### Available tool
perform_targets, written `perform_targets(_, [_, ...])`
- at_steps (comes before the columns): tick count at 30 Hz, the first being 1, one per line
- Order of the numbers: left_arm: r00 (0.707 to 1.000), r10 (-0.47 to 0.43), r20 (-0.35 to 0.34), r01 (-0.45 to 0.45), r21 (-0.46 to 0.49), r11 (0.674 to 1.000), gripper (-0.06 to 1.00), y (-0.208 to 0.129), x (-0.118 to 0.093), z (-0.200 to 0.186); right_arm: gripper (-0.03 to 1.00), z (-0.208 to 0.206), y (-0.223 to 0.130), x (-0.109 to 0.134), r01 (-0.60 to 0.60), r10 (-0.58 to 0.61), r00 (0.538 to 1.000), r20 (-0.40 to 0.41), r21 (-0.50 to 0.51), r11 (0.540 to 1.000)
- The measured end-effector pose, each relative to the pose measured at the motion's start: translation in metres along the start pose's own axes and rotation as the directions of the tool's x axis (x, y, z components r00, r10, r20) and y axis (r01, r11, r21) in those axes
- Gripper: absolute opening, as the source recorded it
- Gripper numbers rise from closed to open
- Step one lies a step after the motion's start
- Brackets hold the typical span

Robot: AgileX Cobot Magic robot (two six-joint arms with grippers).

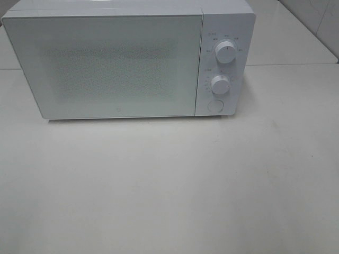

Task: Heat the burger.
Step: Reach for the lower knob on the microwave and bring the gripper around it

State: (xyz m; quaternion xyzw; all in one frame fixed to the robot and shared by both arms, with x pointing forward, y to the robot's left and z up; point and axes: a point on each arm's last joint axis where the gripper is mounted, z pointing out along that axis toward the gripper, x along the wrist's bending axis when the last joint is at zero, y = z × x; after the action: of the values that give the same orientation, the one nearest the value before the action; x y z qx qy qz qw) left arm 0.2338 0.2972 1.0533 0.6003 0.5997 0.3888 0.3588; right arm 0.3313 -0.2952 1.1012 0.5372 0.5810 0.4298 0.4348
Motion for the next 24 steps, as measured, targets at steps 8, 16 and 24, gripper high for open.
perform_targets(8, [1.0, 0.001, 0.0, -0.001, 0.0, 1.0, 0.98, 0.0, 0.0, 0.0, 0.76, 0.033, 0.007, 0.003, 0.018, -0.018, 1.0, -0.015, -0.016, 1.0])
perform_targets(16, [1.0, 0.001, 0.0, -0.001, 0.0, 1.0, 0.98, 0.0, 0.0, 0.0, 0.76, 0.064, 0.009, 0.007, 0.036, -0.038, 0.999, -0.034, -0.04, 0.999])
perform_targets(24, [1.0, 0.001, 0.0, -0.001, 0.0, 1.0, 0.98, 0.0, 0.0, 0.0, 0.76, 0.093, 0.011, 0.011, 0.038, -0.044, 0.997, -0.059, -0.094, 0.995])
